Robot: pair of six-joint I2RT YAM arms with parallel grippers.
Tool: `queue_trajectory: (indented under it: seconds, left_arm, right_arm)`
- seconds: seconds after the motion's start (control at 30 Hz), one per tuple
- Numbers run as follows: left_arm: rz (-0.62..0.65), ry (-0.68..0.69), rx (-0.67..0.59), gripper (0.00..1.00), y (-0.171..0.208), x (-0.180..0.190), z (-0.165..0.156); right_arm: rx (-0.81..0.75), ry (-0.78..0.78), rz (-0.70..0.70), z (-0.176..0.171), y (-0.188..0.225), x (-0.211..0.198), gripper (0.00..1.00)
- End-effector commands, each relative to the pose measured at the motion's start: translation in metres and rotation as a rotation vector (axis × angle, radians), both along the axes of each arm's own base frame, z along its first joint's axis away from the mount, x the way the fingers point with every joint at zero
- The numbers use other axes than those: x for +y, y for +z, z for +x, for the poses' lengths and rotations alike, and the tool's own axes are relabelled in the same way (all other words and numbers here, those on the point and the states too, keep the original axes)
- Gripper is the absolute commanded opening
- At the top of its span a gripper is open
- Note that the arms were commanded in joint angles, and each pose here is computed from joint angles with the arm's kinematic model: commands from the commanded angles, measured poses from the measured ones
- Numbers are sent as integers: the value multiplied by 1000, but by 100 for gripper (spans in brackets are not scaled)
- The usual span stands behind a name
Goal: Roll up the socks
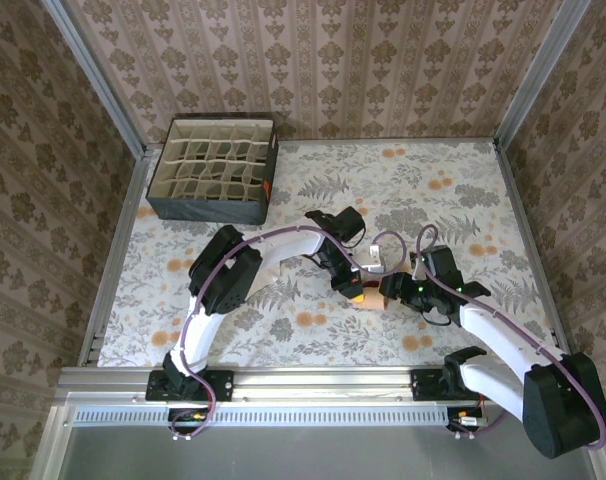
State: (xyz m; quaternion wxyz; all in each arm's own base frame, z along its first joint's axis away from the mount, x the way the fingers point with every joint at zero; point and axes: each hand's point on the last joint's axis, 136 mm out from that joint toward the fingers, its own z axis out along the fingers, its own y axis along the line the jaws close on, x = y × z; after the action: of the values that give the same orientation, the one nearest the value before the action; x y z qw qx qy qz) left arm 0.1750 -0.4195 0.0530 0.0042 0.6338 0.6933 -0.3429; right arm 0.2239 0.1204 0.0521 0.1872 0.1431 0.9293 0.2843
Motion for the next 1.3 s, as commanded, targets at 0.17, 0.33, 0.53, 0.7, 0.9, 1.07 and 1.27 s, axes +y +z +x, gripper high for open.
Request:
queue_trajectory:
  seconds: [0.17, 0.33, 0.53, 0.7, 0.9, 1.07, 1.27]
  left_arm:
    - [126, 48, 97, 0, -30, 14, -13]
    - [122, 67, 92, 0, -33, 10, -9]
    - [102, 92, 94, 1, -33, 1, -6]
    - [79, 88, 38, 10, -31, 1, -3]
    - [-76, 77, -222, 21, -5, 8, 13]
    - [-221, 60, -404, 33, 24, 14, 19]
    - [-375, -11, -680, 47, 46, 20, 10]
  right_arm:
    - [44, 8, 93, -3, -9, 15, 59]
    - [99, 40, 73, -6, -20, 20, 59]
    - [188, 71, 32, -15, -36, 23, 51]
    - [272, 73, -70, -20, -51, 10, 17]
    - [320, 105, -161, -19, -54, 1, 3]
    - [350, 126, -178, -14, -57, 3, 1]
    - [361, 147, -182, -7, -56, 6, 0]
